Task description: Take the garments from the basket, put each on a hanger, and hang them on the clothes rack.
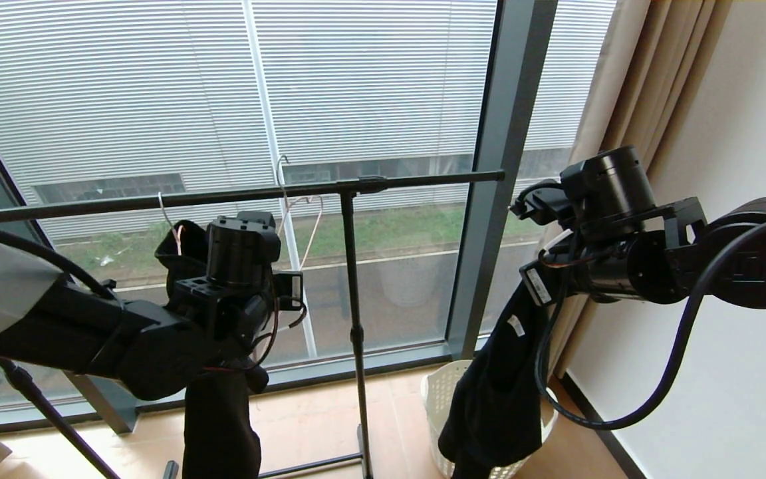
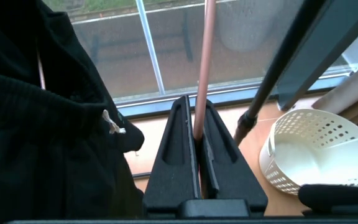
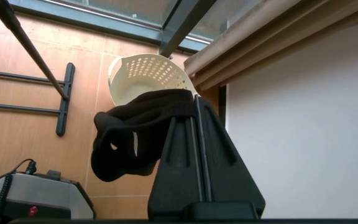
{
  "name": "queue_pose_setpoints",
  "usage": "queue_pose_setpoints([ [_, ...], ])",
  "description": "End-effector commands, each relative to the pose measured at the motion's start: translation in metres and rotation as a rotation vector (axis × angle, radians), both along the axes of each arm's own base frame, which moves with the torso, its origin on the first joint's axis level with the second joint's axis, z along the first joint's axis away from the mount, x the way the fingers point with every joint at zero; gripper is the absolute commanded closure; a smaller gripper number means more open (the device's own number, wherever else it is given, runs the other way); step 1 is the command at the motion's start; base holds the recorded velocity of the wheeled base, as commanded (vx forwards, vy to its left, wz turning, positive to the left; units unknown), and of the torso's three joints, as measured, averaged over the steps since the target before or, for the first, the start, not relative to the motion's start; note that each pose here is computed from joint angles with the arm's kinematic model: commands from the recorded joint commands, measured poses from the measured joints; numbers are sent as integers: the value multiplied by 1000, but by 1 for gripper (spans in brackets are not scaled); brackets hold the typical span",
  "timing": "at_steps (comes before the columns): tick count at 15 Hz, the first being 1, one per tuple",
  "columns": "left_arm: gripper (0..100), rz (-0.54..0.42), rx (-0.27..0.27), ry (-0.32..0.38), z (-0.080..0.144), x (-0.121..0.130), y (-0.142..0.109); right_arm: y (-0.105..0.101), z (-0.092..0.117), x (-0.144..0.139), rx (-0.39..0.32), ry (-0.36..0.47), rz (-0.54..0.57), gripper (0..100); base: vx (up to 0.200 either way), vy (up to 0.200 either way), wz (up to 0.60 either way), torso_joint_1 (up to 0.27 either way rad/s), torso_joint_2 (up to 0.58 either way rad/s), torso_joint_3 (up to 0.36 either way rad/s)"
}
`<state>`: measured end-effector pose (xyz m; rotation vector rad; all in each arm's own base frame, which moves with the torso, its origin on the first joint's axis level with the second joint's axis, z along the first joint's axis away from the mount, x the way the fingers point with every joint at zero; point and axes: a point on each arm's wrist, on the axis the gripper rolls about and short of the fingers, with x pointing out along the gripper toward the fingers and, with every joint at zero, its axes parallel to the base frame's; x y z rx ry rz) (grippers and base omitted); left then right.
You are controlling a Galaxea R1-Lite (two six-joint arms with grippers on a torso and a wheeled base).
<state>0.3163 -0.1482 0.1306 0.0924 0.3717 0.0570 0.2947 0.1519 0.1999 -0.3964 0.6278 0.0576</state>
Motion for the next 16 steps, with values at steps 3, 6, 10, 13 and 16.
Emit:
queue_pose_setpoints([
  [3, 100, -55, -18, -31, 22, -40, 7, 1, -2, -1, -3, 6, 5, 100, 0, 0, 0, 0, 0, 0],
  [6, 100, -87, -15, -28, 25, -69, 13, 3, -1, -2, 0, 2, 11, 100, 0, 0, 0, 0, 0, 0],
  [10, 100, -124, 0, 7, 17, -108, 26, 8, -1, -6, 2, 2, 28, 100, 0, 0, 0, 0, 0, 0],
  [13, 100, -227, -25, 51, 5, -141, 42, 14, 0, -9, 9, -5, 44, 100, 0, 0, 0, 0, 0, 0],
  [16, 100, -380, -102, 47, -12, -159, 50, 27, 2, -10, 26, -66, 62, 100, 0, 0, 0, 0, 0, 0],
])
